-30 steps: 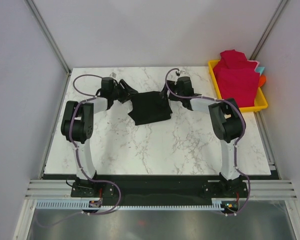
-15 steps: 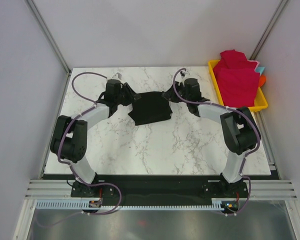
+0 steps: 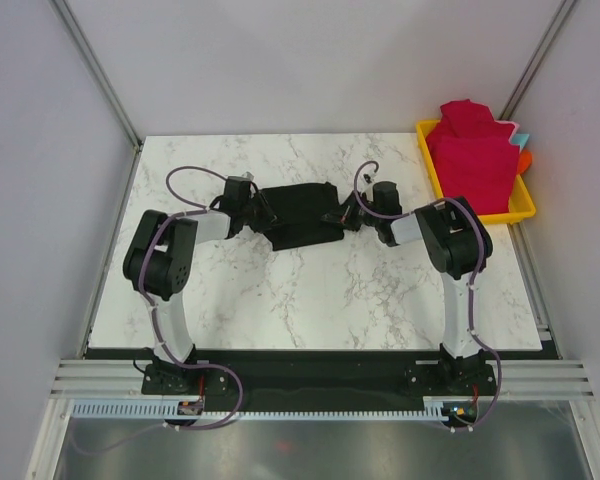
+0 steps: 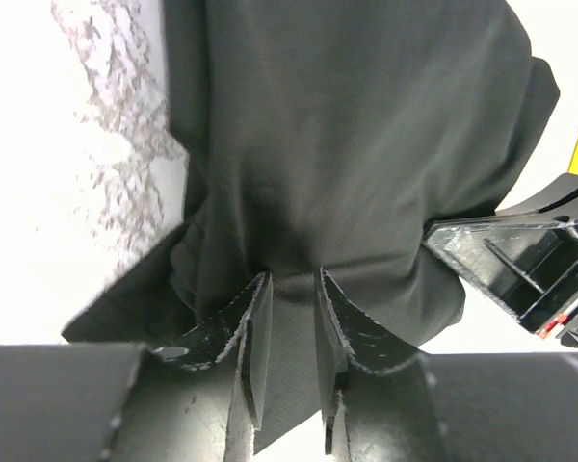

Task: Fold and stack the t-shirts
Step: Neatly place the folded tshirt to the corner

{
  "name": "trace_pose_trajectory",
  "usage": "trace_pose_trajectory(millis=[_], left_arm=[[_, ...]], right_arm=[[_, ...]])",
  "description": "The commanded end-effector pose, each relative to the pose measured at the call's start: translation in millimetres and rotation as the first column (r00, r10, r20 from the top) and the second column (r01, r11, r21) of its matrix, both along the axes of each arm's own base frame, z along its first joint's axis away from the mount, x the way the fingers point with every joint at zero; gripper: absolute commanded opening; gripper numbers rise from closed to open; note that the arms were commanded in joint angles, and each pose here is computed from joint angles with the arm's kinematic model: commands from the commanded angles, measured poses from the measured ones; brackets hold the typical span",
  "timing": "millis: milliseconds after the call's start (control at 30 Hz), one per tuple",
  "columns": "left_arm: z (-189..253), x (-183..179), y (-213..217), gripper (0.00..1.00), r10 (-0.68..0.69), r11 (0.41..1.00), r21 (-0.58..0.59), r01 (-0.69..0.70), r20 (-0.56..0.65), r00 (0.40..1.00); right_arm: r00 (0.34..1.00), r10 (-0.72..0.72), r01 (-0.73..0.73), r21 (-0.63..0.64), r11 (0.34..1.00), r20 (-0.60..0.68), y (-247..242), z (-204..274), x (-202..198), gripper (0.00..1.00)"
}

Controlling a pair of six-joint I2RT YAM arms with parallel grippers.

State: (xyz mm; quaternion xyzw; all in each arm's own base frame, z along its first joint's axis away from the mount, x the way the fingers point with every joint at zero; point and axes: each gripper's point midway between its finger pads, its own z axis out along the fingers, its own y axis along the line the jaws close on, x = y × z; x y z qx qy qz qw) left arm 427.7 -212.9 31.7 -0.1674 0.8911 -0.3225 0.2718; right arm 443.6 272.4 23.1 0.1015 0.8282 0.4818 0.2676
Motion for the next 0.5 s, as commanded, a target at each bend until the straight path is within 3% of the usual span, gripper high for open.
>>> trace_pose_trajectory(millis=[0, 300, 467], left_arm=[[-8.5, 8.1, 1.3, 0.31, 0.024, 0.999, -0.024, -0.025, -0.043, 0.999], [58.6, 19.0, 1.5, 0.33, -0.001, 1.000, -0.023, 0.005, 0.152, 0.988], [76.1, 34.6, -6.1, 0.33, -0.002, 0.998, -0.061, 0.013, 0.179, 0.984]], right_arm=[[0.999, -0.046, 0.048, 0.050, 0.998, -0.023, -12.9, -6.9, 6.0, 0.00], [0.978, -0.070, 0.071, 0.005, 0.997, 0.198, -18.0, 71.6, 22.4, 0.07], [0.966, -0.051, 0.045, 0.031, 0.999, 0.252, -7.3, 93.4, 39.5, 0.08]])
